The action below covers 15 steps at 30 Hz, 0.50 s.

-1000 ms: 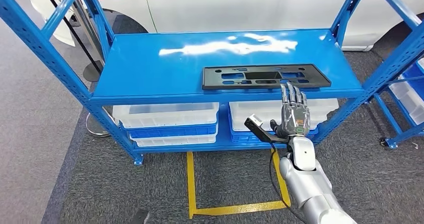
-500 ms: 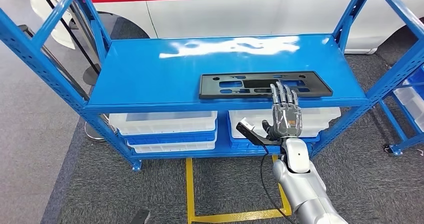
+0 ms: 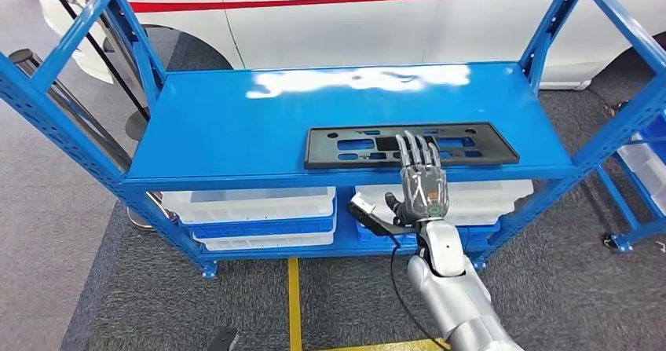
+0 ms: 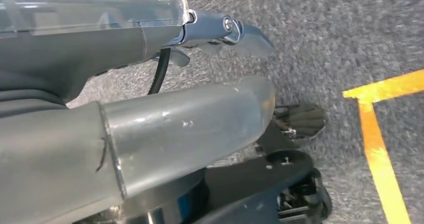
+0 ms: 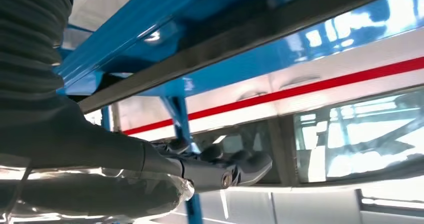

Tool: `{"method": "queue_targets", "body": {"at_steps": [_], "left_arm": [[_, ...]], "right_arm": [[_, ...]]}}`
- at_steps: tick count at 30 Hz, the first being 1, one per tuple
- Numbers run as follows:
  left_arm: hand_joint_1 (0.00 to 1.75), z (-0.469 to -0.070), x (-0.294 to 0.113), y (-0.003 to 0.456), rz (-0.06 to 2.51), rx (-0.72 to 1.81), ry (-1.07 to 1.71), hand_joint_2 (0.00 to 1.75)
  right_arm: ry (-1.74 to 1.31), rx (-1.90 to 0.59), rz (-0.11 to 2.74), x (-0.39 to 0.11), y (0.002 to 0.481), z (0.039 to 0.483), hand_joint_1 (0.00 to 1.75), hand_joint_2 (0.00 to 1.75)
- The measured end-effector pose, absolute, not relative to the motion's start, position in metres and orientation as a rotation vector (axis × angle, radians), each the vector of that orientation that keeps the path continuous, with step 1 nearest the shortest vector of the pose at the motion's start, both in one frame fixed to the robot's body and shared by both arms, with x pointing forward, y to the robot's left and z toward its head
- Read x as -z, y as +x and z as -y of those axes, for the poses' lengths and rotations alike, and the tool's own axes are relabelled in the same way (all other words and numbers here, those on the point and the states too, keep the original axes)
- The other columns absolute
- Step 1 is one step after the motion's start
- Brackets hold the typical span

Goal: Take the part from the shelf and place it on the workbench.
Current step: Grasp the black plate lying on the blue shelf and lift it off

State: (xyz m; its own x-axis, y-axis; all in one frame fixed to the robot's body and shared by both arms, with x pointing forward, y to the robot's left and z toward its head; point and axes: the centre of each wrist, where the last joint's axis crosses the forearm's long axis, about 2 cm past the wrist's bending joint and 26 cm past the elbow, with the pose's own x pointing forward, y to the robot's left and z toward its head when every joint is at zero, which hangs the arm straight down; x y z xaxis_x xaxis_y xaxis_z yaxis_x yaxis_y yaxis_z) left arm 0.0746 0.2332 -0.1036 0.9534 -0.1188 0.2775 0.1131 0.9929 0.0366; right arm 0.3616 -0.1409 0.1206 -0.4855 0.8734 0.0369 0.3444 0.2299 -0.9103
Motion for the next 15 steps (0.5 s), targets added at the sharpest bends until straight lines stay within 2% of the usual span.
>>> {"method": "queue_targets", "body": {"at_steps": [15], "left_arm": [[0.0,-0.23,0.103,0.077,0.287,0.134,0.013,0.0]], "right_arm": [[-1.036,-1.294,1.975,-0.109,0.346,0.124,0.0,1.75]]}}
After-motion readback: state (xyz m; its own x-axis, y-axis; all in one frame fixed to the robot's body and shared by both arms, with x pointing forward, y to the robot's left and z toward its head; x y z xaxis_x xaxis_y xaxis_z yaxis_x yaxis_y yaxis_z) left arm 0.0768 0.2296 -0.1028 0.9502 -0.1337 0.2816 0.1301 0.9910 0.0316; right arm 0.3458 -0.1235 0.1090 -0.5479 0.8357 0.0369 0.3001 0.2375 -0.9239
